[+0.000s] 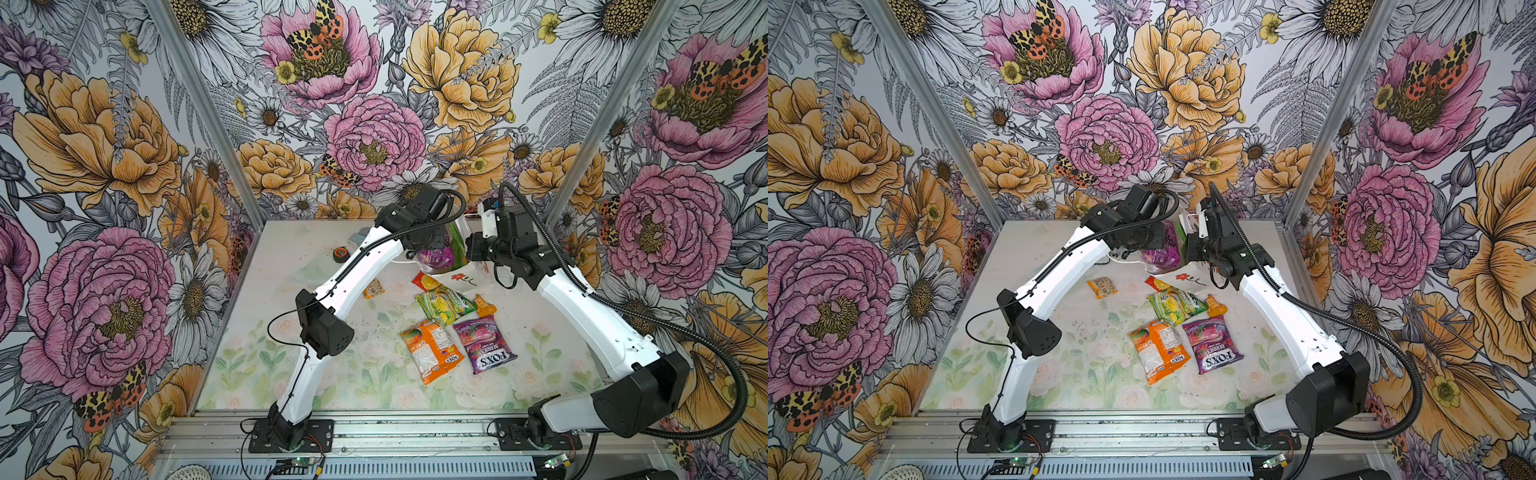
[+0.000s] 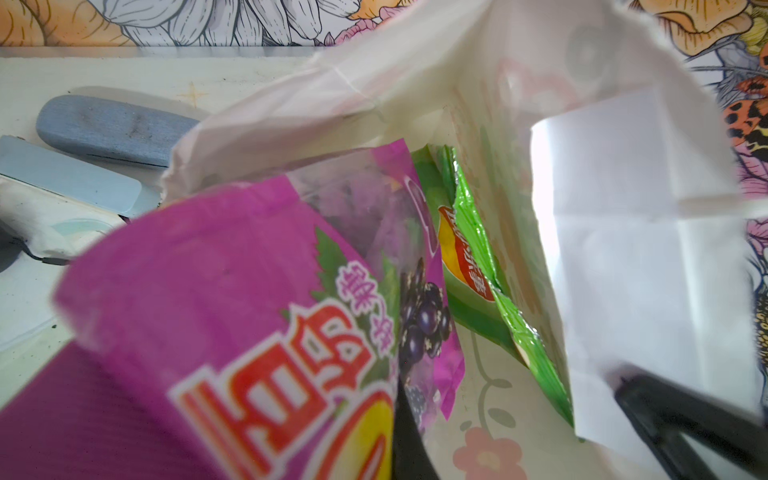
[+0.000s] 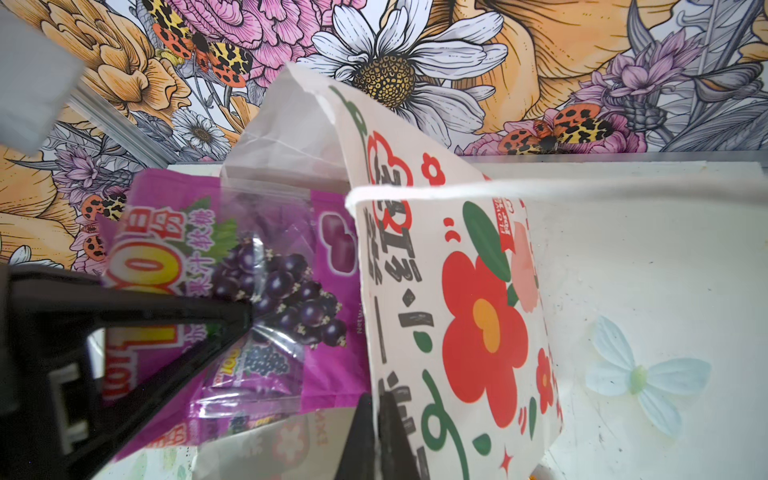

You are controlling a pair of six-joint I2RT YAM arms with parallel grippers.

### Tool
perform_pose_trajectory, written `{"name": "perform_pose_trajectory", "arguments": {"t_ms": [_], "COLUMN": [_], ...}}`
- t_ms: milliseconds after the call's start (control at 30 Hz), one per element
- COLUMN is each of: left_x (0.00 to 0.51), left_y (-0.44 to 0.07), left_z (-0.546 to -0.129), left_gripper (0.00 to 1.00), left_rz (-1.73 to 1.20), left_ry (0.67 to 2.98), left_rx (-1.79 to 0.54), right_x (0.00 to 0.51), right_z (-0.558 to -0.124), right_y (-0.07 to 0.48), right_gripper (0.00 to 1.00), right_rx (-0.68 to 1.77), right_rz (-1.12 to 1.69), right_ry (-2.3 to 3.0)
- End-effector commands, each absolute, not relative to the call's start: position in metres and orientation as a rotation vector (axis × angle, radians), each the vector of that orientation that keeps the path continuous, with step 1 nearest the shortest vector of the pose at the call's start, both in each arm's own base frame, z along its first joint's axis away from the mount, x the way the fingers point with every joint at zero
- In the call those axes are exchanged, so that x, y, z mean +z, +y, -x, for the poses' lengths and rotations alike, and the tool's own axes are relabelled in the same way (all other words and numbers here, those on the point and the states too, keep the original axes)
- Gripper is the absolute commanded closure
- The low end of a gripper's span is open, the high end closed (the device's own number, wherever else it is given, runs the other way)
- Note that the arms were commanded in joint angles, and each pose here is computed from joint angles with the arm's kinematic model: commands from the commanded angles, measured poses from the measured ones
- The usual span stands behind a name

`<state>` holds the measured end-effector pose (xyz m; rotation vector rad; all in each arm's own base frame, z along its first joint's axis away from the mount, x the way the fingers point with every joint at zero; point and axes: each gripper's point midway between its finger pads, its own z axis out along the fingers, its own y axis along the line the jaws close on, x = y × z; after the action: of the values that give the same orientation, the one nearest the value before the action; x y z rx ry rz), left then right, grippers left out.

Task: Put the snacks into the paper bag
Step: 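Lower the purple gummy bag into the paper bag held by the right gripper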

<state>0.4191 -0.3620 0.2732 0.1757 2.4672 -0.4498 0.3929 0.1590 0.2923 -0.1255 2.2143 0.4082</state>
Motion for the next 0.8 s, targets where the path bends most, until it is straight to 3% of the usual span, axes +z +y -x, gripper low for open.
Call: {"name": "perform_pose_trajectory", "arguments": {"t_ms": [0,767], "left_x": [0.297,0.25], "left_y": [-0.367,-0.4], "left_z": [-0.434,-0.447], "left_gripper": [1.0,1.0], "left_rz": [-0.123,-0.11], "left_ry": [2.384,2.481], "left_rx": [-0.534,-0.676], "right_x": [0.318,0.308], "right_z": [-0.394,-0.393], "right_y": [0.166,0.17], "right_gripper": [1.0,1.0], "right_rx": [0.446,0.461], "right_rz": [0.112,0.093], "right_ry": [2.114,2.129]}}
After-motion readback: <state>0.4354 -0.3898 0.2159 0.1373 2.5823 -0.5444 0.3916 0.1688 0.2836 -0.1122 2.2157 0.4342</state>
